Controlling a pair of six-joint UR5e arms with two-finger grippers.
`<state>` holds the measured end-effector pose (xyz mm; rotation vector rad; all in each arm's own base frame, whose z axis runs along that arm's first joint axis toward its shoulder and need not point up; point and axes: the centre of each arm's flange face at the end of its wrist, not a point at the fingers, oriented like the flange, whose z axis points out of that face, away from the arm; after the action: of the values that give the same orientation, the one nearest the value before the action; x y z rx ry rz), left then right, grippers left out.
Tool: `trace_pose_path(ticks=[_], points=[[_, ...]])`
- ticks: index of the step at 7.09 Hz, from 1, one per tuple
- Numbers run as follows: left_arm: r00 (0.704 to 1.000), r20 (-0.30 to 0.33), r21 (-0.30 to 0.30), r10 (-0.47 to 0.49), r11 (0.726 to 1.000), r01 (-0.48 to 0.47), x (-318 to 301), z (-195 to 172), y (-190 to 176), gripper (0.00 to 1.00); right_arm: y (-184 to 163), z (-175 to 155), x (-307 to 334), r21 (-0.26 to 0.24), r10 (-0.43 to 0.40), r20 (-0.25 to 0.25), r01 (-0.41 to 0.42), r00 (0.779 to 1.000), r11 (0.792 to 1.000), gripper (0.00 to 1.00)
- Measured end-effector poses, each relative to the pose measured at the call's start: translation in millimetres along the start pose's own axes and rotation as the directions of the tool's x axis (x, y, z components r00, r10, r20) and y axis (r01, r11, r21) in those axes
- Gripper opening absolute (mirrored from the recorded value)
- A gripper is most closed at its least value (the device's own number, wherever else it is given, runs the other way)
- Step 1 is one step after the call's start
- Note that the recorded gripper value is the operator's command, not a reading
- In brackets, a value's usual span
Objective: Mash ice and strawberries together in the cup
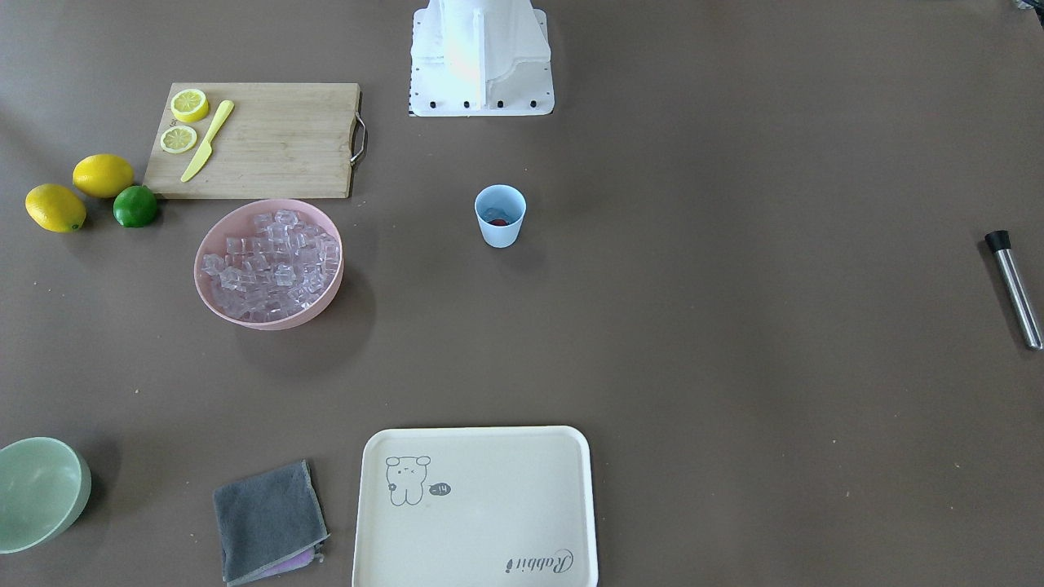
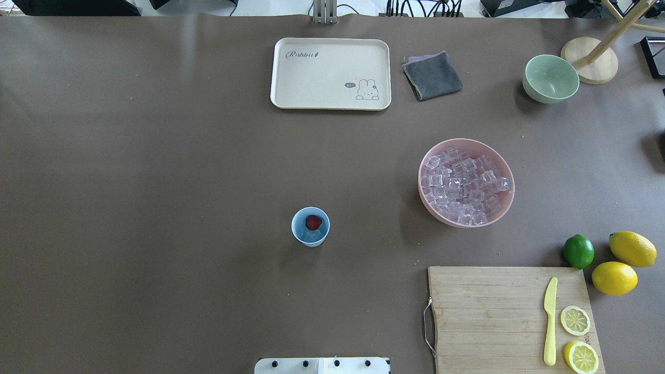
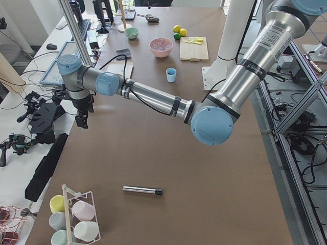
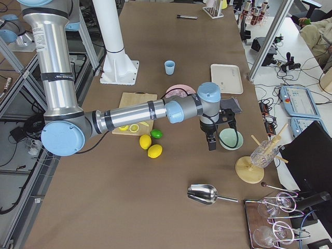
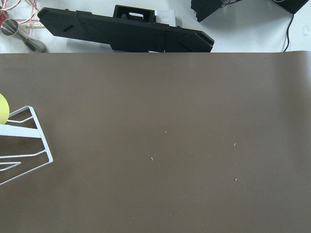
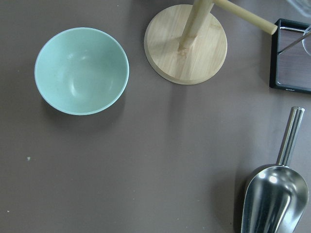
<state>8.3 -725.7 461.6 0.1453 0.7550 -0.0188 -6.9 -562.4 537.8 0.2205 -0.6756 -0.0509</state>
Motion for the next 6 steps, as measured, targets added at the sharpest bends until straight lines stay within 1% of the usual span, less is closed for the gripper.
trace_pose_path(ticks=[2,4,6], points=[[0.998,0.052,0.011,0.017,1.000,-0.018,-34.7,43.0,5.9,0.98,-5.7,1.9,21.3,-0.003,0.007,-0.010,-0.007,1.000,1.000,1.00],[0.997,0.073,0.001,0.004,1.000,-0.004,-62.3,62.0,18.9,0.98,-14.4,-2.2,30.1,0.004,-0.008,-0.007,0.008,1.000,1.000,1.00],[0.996,0.080,-0.016,-0.025,1.000,0.026,-87.3,72.7,35.6,0.98,-22.7,-4.1,27.8,0.009,-0.019,0.000,0.019,1.000,1.000,1.00]])
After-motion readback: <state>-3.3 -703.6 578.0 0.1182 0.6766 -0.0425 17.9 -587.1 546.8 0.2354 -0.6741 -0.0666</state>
